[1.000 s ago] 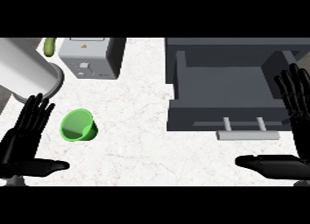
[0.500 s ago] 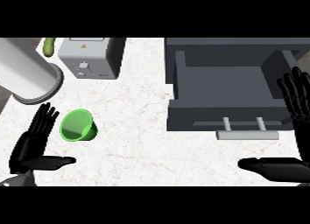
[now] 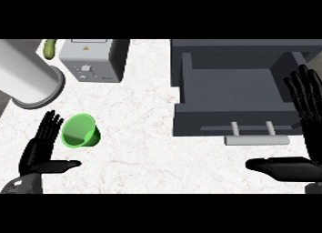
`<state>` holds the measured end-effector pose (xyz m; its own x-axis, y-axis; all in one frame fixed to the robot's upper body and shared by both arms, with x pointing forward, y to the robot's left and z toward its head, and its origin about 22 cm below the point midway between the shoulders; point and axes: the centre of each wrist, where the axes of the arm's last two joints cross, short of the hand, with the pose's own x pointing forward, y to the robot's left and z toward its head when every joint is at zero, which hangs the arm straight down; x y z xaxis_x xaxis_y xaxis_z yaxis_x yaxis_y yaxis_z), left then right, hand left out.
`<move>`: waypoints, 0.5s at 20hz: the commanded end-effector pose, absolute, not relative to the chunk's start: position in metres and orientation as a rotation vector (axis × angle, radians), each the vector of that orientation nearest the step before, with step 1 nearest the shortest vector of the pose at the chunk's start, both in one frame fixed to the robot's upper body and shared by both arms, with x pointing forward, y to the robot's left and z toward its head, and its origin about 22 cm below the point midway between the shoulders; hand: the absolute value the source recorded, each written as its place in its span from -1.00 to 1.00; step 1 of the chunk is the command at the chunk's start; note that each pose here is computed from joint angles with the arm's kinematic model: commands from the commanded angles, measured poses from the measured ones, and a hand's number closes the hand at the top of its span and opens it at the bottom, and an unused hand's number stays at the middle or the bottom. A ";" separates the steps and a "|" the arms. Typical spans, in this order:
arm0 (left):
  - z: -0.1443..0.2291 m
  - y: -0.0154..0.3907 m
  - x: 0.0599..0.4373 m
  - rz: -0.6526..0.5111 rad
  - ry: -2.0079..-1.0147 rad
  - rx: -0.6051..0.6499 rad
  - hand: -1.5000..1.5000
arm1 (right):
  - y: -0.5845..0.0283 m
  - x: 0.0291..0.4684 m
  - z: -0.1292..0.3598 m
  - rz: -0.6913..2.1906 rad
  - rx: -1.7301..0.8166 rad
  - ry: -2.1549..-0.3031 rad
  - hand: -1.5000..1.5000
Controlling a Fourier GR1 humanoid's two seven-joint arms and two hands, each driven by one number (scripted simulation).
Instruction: Pick up the cup, place it into the drawer and close the drawer
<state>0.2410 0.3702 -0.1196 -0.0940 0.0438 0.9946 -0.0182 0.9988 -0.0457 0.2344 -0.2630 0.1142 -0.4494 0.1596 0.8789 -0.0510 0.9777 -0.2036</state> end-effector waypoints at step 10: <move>-0.137 0.375 0.239 0.047 -1.707 -0.010 -1.00 | -0.246 0.228 0.121 0.272 -0.044 -2.029 -1.00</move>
<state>0.2412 0.3750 -0.1333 -0.0694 0.0085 0.9976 -0.0610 0.9981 -0.0127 0.2310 -0.2544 0.1144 -0.4590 0.1508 0.8755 -0.0662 0.9769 -0.2030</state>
